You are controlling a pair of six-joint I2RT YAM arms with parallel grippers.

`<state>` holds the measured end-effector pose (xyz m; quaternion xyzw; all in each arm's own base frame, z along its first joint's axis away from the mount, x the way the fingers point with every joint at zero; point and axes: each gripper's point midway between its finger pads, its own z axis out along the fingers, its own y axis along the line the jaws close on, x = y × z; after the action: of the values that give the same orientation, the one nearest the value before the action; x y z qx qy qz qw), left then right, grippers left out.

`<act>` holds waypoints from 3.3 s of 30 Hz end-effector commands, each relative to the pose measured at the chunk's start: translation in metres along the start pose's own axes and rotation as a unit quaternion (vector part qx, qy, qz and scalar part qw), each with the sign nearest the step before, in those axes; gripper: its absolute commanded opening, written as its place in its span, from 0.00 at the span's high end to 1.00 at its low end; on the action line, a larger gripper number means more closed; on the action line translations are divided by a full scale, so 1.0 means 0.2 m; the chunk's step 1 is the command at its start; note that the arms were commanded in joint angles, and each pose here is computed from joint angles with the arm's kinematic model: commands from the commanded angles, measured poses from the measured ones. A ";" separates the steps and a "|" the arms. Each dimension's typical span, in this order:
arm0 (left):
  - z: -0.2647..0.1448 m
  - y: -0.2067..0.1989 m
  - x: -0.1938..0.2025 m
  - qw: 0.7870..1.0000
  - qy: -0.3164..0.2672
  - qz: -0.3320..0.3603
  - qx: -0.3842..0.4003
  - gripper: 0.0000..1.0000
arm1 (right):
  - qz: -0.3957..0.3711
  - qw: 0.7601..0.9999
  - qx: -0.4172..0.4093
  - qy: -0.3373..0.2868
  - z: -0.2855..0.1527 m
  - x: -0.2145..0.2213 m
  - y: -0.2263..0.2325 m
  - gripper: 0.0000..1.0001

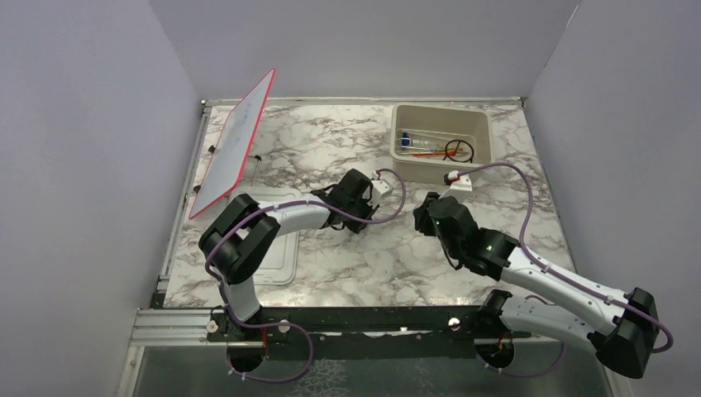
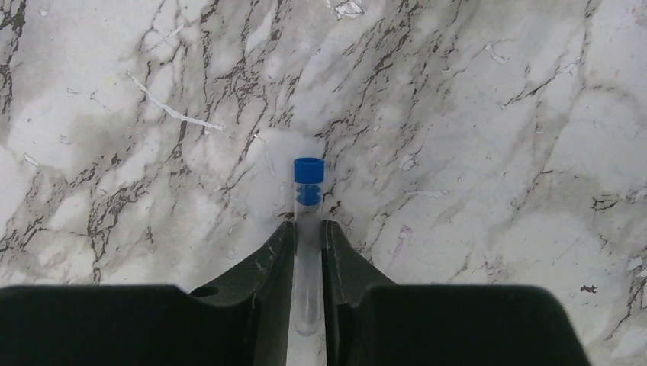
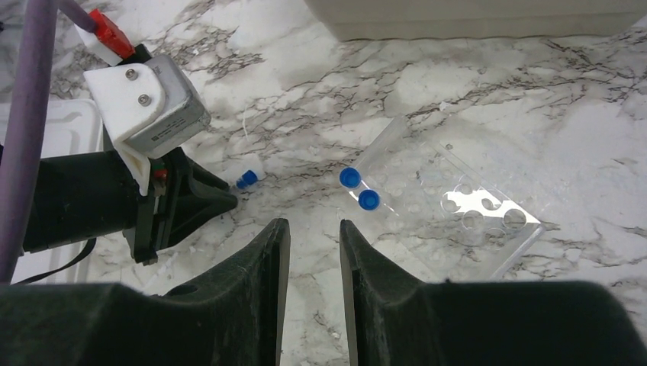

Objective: Organize the chemistry lab equipment

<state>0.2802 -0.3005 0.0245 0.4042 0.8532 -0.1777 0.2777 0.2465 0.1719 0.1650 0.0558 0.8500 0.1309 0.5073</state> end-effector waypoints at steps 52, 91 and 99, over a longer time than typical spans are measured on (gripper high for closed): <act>-0.85 -0.27 -0.49 0.929 -0.362 -0.038 0.066 0.81 | 0.150 0.937 -0.284 0.139 0.05 -0.18 0.69 0.63; -1.08 -0.02 -0.46 0.910 -0.373 -0.167 -0.069 0.29 | -0.024 0.993 0.064 -0.092 -0.06 -0.58 -0.14 0.85; -1.05 -0.01 -0.44 0.913 -0.362 -0.172 -0.077 0.28 | 0.025 0.990 0.134 -0.028 -0.02 -0.32 -0.29 0.85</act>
<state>0.2521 -0.2458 0.2340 0.1518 0.7626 -0.2954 0.5550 0.2866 0.1200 0.2394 0.1065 0.8250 0.0728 0.5502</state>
